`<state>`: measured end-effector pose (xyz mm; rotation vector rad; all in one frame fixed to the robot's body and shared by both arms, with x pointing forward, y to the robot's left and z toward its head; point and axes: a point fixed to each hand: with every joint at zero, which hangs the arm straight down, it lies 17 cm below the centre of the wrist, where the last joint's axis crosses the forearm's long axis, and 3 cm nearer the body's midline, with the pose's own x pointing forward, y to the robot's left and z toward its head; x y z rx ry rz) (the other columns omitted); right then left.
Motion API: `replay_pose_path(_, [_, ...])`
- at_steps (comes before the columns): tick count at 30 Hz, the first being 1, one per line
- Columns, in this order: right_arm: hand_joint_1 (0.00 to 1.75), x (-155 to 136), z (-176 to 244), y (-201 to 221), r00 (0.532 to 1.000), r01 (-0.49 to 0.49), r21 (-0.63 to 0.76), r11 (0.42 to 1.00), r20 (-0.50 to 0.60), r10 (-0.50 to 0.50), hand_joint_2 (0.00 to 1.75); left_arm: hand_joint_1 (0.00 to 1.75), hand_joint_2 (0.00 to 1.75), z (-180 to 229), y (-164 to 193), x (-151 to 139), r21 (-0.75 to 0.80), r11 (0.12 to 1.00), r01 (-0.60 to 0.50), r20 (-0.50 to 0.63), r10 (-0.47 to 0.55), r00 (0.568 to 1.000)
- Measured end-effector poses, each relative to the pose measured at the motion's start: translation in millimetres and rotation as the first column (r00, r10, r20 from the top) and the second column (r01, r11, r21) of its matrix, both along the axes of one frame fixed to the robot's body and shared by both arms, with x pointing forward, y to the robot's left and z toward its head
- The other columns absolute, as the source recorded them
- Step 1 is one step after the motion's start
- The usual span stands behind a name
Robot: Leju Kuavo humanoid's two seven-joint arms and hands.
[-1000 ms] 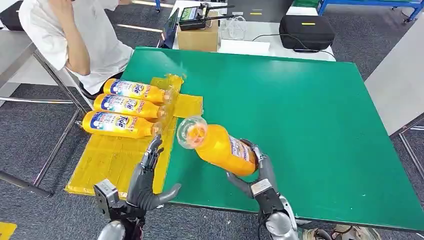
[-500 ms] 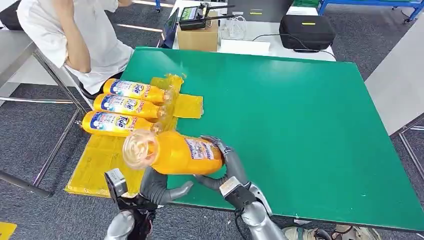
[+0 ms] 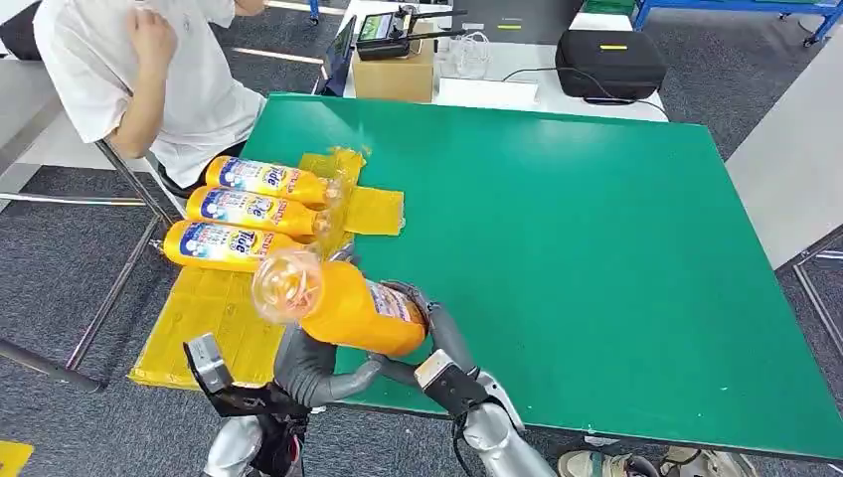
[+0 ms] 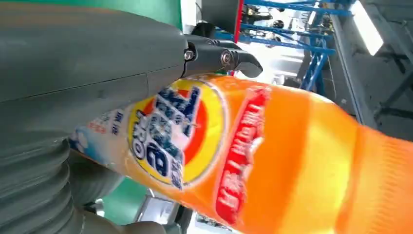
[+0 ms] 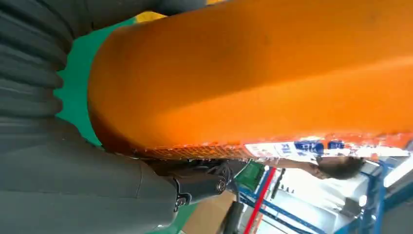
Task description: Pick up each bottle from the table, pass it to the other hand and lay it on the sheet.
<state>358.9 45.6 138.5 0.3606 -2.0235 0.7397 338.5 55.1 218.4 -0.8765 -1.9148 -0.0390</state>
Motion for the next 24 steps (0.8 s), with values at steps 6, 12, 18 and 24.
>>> replay_pose_path(6, [1.75,-2,-11,8,1.000,-0.013,-0.058,0.998,0.012,0.014,1.75,1.48,1.75,-2,-2,3,0.009,1.000,0.008,-0.021,-0.007,1.000])
replay_pose_path(12, [1.75,0,-14,11,0.999,-0.004,-0.106,0.994,0.036,0.007,1.75,1.57,1.75,-15,-5,12,0.040,0.999,0.015,-0.078,-0.012,0.997])
replay_pose_path(18, [1.75,1,-17,13,0.999,0.000,-0.139,0.990,0.054,0.008,1.75,1.75,1.75,-22,-8,17,0.068,0.997,0.038,-0.089,-0.031,0.996])
replay_pose_path(24, [0.09,1,-17,15,0.998,-0.001,-0.160,0.987,0.069,0.012,1.75,1.75,1.75,-27,-8,20,0.087,0.995,0.052,-0.089,-0.044,0.995])
